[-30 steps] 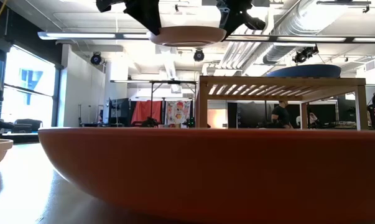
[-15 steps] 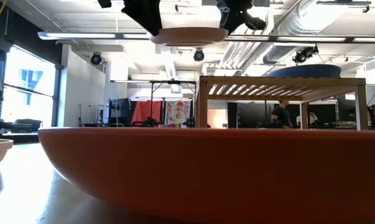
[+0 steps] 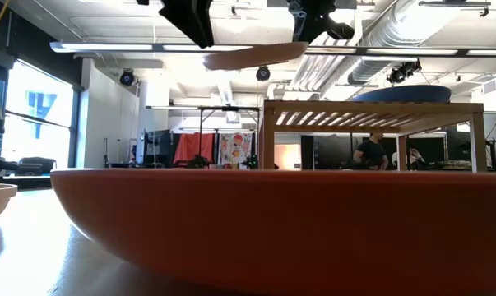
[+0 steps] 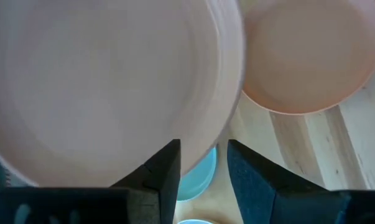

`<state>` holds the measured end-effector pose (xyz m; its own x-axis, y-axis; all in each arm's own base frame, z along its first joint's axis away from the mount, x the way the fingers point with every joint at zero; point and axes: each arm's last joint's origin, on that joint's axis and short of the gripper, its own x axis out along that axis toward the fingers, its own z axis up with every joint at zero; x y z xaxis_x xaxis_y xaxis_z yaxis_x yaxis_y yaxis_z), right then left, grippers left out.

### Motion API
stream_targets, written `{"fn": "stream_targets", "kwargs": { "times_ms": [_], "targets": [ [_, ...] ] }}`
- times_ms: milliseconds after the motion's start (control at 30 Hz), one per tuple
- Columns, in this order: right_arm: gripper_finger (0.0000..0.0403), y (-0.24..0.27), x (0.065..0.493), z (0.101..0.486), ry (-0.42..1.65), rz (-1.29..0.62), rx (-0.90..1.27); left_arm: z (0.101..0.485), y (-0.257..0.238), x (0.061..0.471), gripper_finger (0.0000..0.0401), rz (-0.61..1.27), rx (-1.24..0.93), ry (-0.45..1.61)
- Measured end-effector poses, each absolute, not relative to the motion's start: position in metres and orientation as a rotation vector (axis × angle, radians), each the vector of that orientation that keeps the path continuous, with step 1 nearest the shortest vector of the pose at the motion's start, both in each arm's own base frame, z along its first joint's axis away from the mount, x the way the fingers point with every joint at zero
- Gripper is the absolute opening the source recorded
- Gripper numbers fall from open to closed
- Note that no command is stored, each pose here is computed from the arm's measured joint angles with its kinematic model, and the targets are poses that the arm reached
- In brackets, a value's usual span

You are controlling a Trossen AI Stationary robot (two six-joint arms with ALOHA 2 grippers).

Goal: Place and stack plates onto a shelf
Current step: Stack the pink plate on top of the blue plate on the shelf

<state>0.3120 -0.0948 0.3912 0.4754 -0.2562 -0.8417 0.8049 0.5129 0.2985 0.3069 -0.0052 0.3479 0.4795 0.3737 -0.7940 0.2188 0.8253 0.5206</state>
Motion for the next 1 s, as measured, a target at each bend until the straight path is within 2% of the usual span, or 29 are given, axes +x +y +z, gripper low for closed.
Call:
{"fn": "stream_targets", "kwargs": {
  "times_ms": [467,1000],
  "targets": [
    [0.0000,-0.111,0.296,0.391,0.871,-0.805,0.786,0.346,-0.005,0.303,0.0115,0.096,0.607,1.129],
    [0.0000,-0.123,0.205,0.434,0.867,-0.822,0.780,0.346,0.002,0.303,0.0115,0.121,0.588,1.138]
  ]
}}
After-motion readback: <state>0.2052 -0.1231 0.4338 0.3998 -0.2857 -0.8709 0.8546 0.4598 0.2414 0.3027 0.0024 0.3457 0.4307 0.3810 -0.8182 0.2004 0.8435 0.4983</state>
